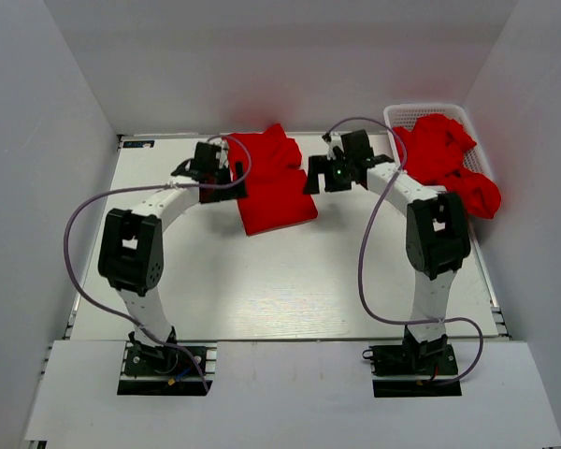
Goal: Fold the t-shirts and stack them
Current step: Fold the folded rectangular tshirt in 1/3 of the way, then grab one side of the 2/3 rectangular tshirt with both arms
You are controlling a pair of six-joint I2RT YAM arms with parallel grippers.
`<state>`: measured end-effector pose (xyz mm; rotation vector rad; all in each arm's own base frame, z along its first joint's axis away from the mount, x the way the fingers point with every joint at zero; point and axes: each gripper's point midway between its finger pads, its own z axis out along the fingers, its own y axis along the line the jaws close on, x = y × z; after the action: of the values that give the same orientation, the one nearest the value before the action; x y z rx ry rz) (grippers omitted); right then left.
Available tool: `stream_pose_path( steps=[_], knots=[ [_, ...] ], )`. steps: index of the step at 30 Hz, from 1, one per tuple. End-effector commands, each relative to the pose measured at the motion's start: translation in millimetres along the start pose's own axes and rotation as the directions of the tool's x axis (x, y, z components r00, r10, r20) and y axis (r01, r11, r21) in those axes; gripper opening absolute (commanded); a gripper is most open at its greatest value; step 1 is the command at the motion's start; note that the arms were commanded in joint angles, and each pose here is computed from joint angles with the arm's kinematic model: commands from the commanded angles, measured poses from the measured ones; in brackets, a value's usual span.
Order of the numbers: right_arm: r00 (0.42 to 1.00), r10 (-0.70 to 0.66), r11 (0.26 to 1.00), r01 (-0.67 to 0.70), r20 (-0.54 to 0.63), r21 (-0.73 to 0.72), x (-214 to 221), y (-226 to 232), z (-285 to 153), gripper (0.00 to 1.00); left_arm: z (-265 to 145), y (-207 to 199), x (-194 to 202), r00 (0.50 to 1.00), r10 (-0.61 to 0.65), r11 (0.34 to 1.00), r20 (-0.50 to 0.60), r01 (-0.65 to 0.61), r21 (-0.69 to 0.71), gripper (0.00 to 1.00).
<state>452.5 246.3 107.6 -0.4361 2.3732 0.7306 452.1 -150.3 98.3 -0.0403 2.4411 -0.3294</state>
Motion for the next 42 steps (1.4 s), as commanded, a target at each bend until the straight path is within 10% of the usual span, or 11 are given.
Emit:
stream_pose_path(
  steps=[1,27,37,42],
  knots=[
    [0.999,0.016,1.0,-0.016,-0.03,-0.006,30,3,-6,0.9,-18,-30,47,0.996,-0.007,0.985,-0.085,0.021,0.169,1.0],
    [0.98,0.144,0.986,-0.154,-0.141,-0.068,79,-5,37,0.9,22,-31,109,0.985,0.049,0.995,-0.165,-0.035,0.088,0.72],
    [0.972,0.155,0.985,-0.166,-0.175,-0.051,99,-9,36,0.55,27,-33,133,0.978,0.033,0.991,-0.204,-0.005,0.134,0.34],
    [0.979,0.147,0.986,-0.157,-0.145,-0.063,89,-7,34,0.16,26,-34,133,0.978,0.033,0.99,-0.208,-0.003,0.142,0.08]
  ],
)
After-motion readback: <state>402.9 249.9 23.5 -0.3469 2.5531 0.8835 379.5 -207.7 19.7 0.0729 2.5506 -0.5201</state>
